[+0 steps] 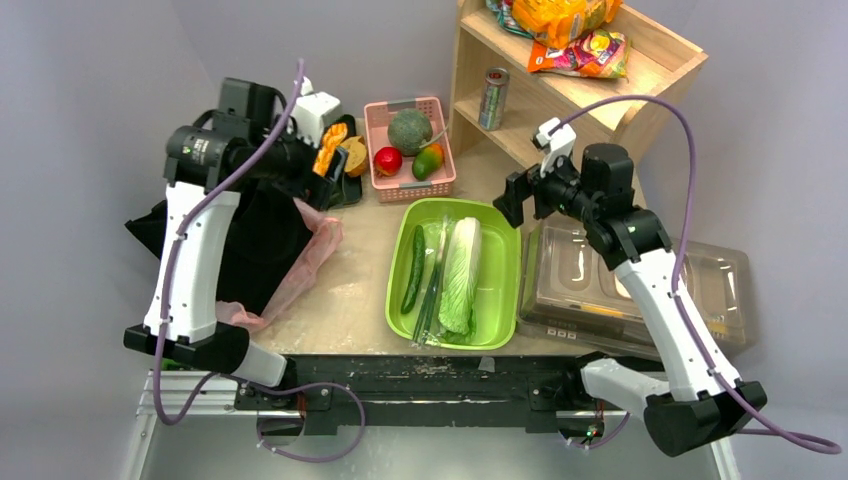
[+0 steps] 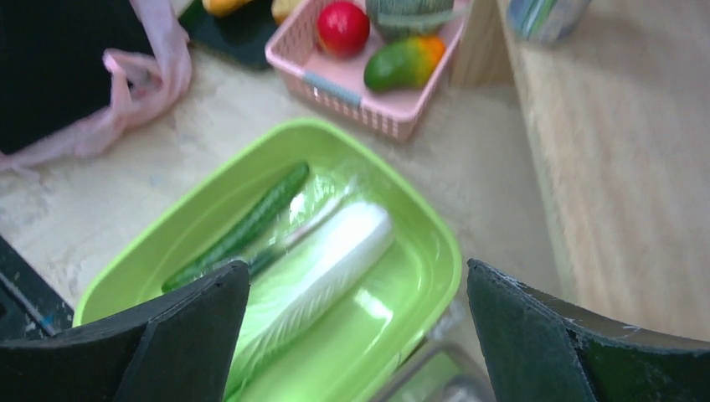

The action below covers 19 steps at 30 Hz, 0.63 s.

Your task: Untie the knot of the grocery bags and take out the mixed food

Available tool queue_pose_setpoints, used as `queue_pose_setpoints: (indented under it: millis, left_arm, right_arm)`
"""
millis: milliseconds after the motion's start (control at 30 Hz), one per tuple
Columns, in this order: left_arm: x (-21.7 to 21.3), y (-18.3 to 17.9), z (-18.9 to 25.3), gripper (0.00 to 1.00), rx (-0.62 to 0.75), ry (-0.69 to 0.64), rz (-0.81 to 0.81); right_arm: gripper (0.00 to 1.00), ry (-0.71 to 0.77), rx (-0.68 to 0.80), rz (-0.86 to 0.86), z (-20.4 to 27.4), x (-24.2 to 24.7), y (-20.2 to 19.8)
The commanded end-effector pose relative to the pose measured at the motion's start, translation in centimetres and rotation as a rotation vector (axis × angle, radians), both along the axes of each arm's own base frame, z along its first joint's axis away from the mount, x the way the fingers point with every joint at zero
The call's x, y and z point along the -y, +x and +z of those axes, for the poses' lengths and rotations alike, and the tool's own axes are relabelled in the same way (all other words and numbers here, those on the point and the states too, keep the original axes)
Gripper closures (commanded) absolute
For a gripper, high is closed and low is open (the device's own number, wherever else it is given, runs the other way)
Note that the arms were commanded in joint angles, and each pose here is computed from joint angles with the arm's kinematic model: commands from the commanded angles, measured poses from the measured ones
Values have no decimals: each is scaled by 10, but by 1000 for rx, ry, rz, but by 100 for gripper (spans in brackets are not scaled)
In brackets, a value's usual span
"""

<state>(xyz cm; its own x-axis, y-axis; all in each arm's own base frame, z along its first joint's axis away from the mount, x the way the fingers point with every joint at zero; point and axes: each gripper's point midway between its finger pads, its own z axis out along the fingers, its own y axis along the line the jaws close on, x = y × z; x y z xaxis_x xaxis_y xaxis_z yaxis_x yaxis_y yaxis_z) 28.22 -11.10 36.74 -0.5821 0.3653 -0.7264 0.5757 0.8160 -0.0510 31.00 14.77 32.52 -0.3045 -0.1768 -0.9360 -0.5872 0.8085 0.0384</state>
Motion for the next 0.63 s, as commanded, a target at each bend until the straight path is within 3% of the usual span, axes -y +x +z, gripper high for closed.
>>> queue_pose_setpoints:
  millis: [0,400,600]
  left_arm:
    - [-8,-21,-31,0,-111,48,101]
    - [-14,-43,-62,0,-182,56,127]
    - [-15,-54,-55,0,-100,33,93]
  right_arm:
    - [1,-38,-77,-42,-36,14,-21]
    - [1,-101,-119,-91,-62,35,-30]
    - [1,-164,-99,-91,-52,42,-22]
